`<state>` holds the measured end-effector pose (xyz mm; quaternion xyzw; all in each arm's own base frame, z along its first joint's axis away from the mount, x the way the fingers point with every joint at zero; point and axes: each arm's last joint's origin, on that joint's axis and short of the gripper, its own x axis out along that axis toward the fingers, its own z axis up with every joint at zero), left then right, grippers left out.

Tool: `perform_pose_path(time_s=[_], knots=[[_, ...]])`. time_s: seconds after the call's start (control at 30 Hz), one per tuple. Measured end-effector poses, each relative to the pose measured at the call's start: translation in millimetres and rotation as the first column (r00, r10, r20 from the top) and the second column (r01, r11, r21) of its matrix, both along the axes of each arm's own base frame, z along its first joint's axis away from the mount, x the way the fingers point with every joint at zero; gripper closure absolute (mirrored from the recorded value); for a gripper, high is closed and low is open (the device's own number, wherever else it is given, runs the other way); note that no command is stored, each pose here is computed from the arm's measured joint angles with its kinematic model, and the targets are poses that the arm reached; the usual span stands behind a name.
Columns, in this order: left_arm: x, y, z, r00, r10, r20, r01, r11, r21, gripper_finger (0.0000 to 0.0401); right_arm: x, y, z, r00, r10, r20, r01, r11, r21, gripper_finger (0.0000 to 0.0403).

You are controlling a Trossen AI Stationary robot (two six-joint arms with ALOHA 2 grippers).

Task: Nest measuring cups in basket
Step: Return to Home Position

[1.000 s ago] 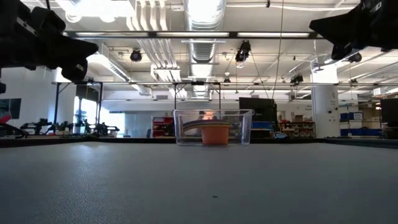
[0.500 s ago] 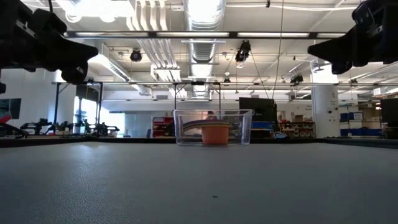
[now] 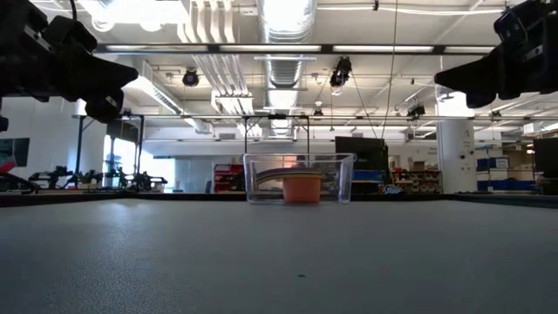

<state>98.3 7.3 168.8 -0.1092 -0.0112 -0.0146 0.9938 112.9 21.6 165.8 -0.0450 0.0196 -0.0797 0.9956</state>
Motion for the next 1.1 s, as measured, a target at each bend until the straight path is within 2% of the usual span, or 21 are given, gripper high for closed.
perform_pose_path(time_s=[0.4,0.53,1.1], knots=[[-1.4,-0.2,9.8,1.000,-0.001,0.031,0.000,1.000,0.004,0.0401,-18.4,-3.1,6.0,0.992,0.090,0.084,-0.089,0.996,-0.018,0.0394],[-1.4,-0.1,10.1,0.999,0.001,0.034,-0.001,1.000,0.004,0.0401,-19.6,-0.7,7.9,0.982,0.166,0.093,-0.165,0.986,-0.019,0.0394],[-1.3,-0.1,10.5,0.999,0.002,0.037,-0.002,1.000,0.004,0.0401,-19.6,0.2,5.9,0.978,0.196,0.072,-0.195,0.981,-0.022,0.0394]])
